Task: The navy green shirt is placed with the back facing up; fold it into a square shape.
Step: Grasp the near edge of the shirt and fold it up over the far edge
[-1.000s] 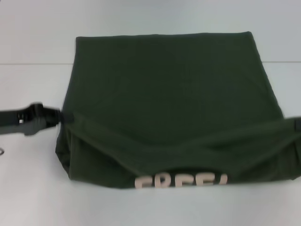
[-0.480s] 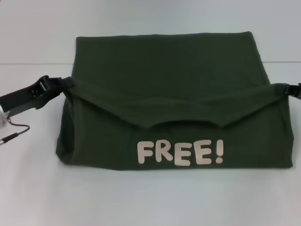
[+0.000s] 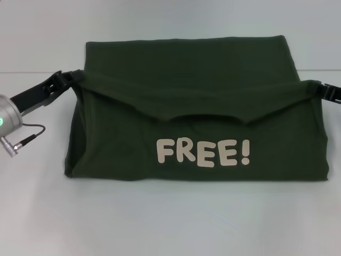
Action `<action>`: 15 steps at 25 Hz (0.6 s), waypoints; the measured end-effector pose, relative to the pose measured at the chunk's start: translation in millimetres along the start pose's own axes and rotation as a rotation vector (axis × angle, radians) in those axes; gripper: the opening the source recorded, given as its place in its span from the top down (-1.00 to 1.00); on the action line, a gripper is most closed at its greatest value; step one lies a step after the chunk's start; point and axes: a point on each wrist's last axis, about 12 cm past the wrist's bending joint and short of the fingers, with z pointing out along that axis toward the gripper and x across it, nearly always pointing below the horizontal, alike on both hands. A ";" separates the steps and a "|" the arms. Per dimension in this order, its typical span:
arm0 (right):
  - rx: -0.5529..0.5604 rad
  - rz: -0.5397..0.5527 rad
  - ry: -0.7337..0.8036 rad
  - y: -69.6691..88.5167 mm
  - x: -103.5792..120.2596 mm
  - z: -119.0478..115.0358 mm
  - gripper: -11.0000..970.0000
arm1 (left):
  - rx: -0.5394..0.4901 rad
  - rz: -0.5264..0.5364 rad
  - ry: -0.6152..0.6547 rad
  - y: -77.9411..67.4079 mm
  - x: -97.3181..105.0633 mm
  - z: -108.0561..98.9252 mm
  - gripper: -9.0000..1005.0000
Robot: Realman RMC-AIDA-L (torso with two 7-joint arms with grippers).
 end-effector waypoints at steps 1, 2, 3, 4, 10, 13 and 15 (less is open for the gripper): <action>0.004 -0.004 -0.002 0.9 1.6 2.9 0.85 | -0.002 0.010 -0.007 -1.0 -0.5 2.1 0.94; 0.013 -0.009 -0.002 1.2 3.7 6.0 0.85 | -0.005 0.019 -0.013 -1.7 -0.9 4.0 0.94; 0.020 -0.015 0.001 1.8 4.6 8.2 0.85 | -0.013 0.029 -0.020 -1.7 -0.6 6.0 0.94; 0.027 -0.021 0.004 2.4 5.7 10.8 0.85 | -0.019 0.036 -0.026 -1.8 -0.2 7.7 0.94; 0.067 -0.050 0.025 4.7 10.5 21.2 0.85 | -0.055 0.067 -0.055 -1.1 2.0 15.1 0.94; 0.069 -0.076 0.034 7.4 11.5 25.4 0.85 | -0.070 0.076 -0.060 -0.8 3.2 18.0 0.94; 0.071 -0.090 0.037 9.0 12.7 27.9 0.85 | -0.075 0.083 -0.065 -1.1 4.8 20.2 0.92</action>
